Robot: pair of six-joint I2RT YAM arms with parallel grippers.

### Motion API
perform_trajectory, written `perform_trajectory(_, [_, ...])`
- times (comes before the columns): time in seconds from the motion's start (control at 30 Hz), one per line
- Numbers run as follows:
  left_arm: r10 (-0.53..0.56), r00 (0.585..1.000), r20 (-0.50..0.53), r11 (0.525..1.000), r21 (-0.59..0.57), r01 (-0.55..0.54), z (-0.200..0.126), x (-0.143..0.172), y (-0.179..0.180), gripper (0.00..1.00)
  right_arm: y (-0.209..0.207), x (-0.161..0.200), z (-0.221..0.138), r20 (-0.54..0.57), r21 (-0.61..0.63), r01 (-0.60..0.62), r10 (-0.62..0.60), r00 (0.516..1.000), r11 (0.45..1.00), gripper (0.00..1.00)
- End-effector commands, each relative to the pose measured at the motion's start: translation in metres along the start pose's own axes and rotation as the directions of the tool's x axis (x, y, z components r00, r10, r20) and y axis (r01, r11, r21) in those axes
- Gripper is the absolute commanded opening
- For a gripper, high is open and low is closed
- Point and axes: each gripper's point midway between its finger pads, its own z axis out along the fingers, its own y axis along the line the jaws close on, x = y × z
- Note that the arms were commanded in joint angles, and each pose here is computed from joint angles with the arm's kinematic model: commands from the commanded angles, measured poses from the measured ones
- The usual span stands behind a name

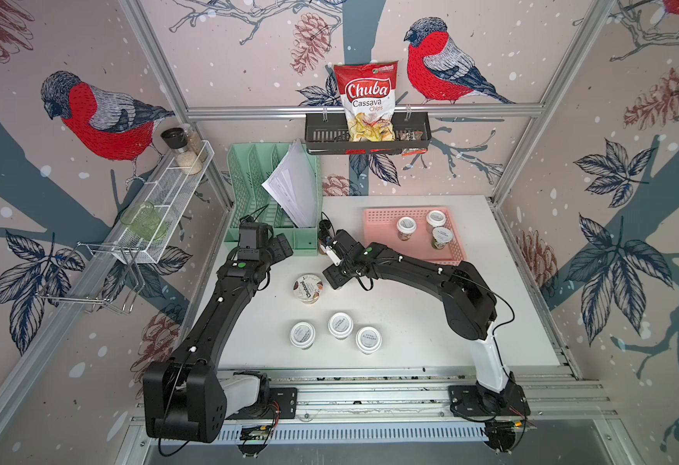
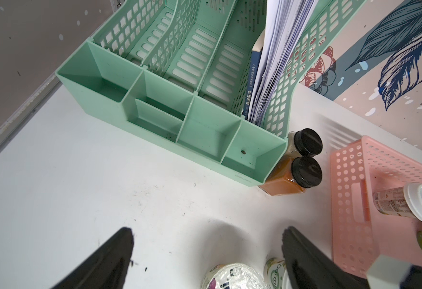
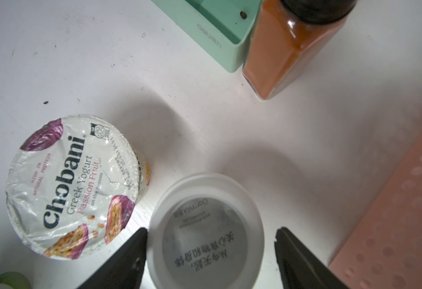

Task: Put the yogurt in the basket
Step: Pick up the yogurt from the center of the board.

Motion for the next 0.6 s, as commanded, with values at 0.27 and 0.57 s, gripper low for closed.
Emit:
perform_trajectory(0.27, [0.01,1.0,0.015,1.0,0.023,-0.01,-0.002,-0.004,-0.004,0.96,0.001,-0.001,0.004,-0.001,-0.006,-0.016,0.016,1.0,1.0,0.93])
perform_trajectory(0.57, [0.01,1.0,0.014,1.0,0.024,-0.011,-0.001,-0.004,-0.004,0.96,0.003,-0.001,0.013,-0.009,-0.022,-0.01,0.009,1.0,1.0,0.85])
